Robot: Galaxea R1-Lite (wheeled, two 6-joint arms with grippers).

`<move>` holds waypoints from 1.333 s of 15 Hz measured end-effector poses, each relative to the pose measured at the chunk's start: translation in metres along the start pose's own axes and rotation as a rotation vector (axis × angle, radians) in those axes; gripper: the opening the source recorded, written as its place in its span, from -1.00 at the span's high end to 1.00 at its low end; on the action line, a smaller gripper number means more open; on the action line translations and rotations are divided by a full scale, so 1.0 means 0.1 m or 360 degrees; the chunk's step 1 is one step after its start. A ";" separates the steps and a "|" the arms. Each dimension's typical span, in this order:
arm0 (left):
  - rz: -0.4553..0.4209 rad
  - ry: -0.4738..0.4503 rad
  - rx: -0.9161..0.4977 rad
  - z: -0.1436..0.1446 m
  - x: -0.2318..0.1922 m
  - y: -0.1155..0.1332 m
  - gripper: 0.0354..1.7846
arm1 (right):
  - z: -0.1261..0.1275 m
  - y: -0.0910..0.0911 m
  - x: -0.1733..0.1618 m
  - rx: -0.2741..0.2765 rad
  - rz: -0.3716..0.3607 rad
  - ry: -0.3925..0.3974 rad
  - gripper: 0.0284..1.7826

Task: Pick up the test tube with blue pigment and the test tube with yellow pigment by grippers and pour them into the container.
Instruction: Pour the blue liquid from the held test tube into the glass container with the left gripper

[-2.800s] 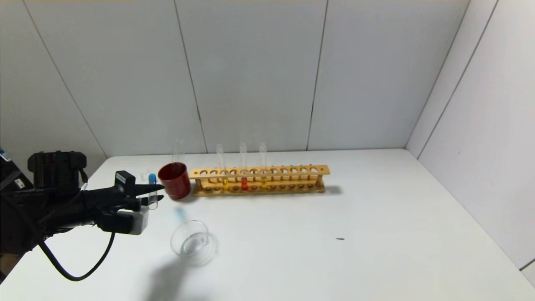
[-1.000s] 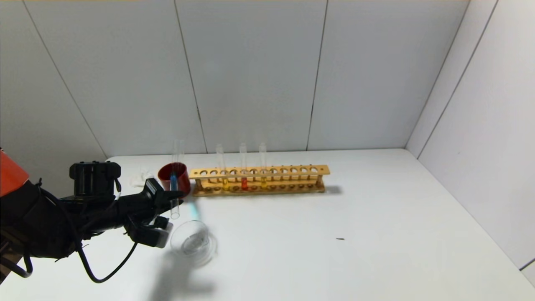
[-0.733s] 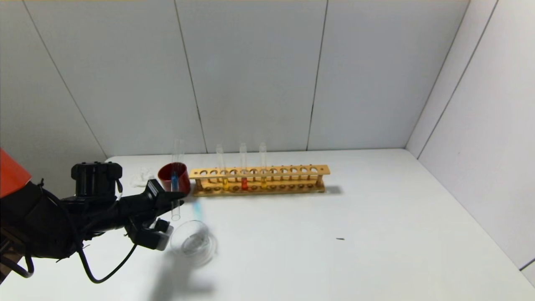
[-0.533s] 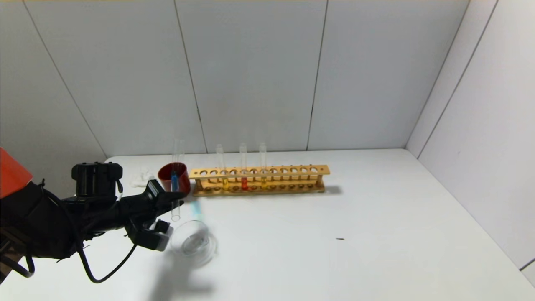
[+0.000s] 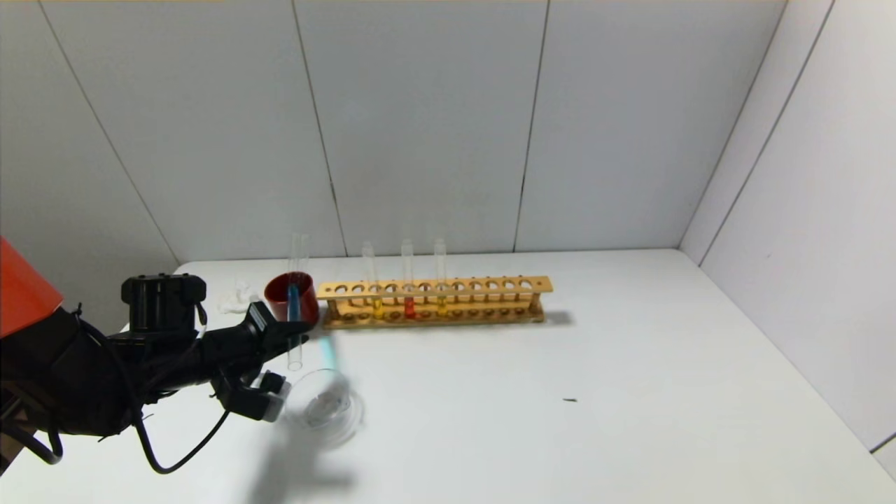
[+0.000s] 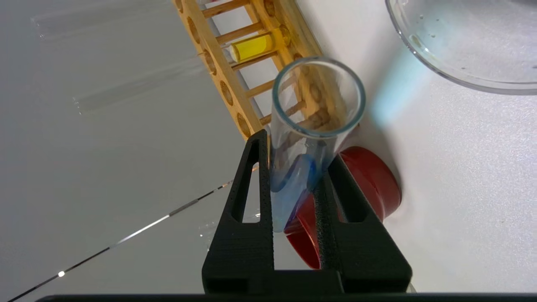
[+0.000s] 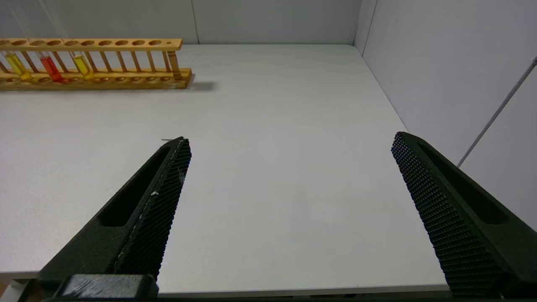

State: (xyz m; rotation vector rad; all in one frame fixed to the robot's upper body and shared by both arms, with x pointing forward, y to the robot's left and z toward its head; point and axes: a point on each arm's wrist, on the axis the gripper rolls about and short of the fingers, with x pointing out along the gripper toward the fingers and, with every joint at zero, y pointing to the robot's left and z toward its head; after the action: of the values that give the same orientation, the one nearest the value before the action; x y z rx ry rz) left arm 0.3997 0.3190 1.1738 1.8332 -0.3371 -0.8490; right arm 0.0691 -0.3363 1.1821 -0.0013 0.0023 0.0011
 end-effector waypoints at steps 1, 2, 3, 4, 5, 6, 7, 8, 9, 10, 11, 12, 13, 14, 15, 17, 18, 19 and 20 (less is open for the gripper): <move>-0.0001 -0.0002 0.0007 0.01 -0.01 0.00 0.66 | 0.00 0.00 0.00 0.0000 0.0000 0.0000 -0.96; -0.0003 -0.0006 0.0015 0.02 -0.02 0.00 0.66 | 0.00 0.00 0.00 0.0000 0.0000 0.0000 -0.96; -0.0001 -0.0011 0.0026 0.03 -0.03 0.00 0.66 | 0.00 0.00 0.00 0.0000 -0.0001 0.0000 -0.96; 0.0000 -0.0013 0.0044 0.04 -0.05 0.00 0.66 | 0.00 0.00 0.00 0.0000 0.0000 0.0000 -0.96; 0.0001 -0.0016 0.0066 0.05 -0.06 0.01 0.66 | 0.00 0.00 0.00 0.0000 0.0000 0.0000 -0.96; 0.0003 -0.0016 0.0078 0.06 -0.07 0.01 0.66 | 0.00 0.00 0.00 0.0000 0.0000 0.0000 -0.96; 0.0004 -0.0015 0.0084 0.06 -0.08 0.01 0.66 | 0.00 0.00 0.00 0.0000 0.0000 0.0000 -0.96; 0.0007 -0.0016 0.0086 0.06 -0.08 0.02 0.66 | 0.00 0.00 0.00 0.0000 0.0000 0.0000 -0.96; 0.0010 -0.0015 0.0091 0.06 -0.08 0.02 0.66 | 0.00 0.00 0.00 0.0000 0.0000 0.0000 -0.96; 0.0011 -0.0014 0.0107 0.06 -0.08 0.02 0.66 | 0.00 0.00 0.00 0.0000 0.0000 -0.0001 -0.96; 0.0017 -0.0014 0.0130 0.06 -0.08 0.03 0.66 | 0.00 0.00 0.00 0.0000 0.0000 0.0000 -0.96; 0.0023 -0.0019 0.0136 0.05 -0.09 0.03 0.66 | 0.00 0.00 0.00 0.0001 -0.0001 0.0000 -0.96; 0.0026 -0.0023 0.0139 0.05 -0.09 0.03 0.66 | 0.00 0.00 0.00 0.0001 -0.0001 0.0000 -0.96; 0.0027 -0.0023 0.0144 0.05 -0.09 0.03 0.66 | 0.00 0.00 0.00 0.0000 0.0000 0.0000 -0.96; 0.0028 -0.0025 0.0145 0.05 -0.09 0.03 0.66 | 0.00 0.00 0.00 0.0000 0.0000 0.0000 -0.96; 0.0030 -0.0029 0.0146 0.06 -0.09 0.03 0.66 | 0.00 0.00 0.00 0.0000 0.0000 0.0000 -0.96; 0.0031 -0.0032 0.0145 0.06 -0.09 0.03 0.66 | 0.00 0.00 0.00 0.0000 0.0000 0.0000 -0.96; 0.0031 -0.0032 0.0145 0.06 -0.09 0.03 0.66 | 0.00 0.00 0.00 0.0000 0.0000 0.0000 -0.96; 0.0030 -0.0032 0.0145 0.06 -0.09 0.03 0.66 | 0.00 0.00 0.00 0.0000 -0.0001 0.0000 -0.96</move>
State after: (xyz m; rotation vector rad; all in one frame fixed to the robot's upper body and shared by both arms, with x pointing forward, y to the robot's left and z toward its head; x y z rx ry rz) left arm 0.3902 0.3190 1.1783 1.9036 -0.4110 -0.8520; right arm 0.0691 -0.3363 1.1821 -0.0013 0.0023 0.0006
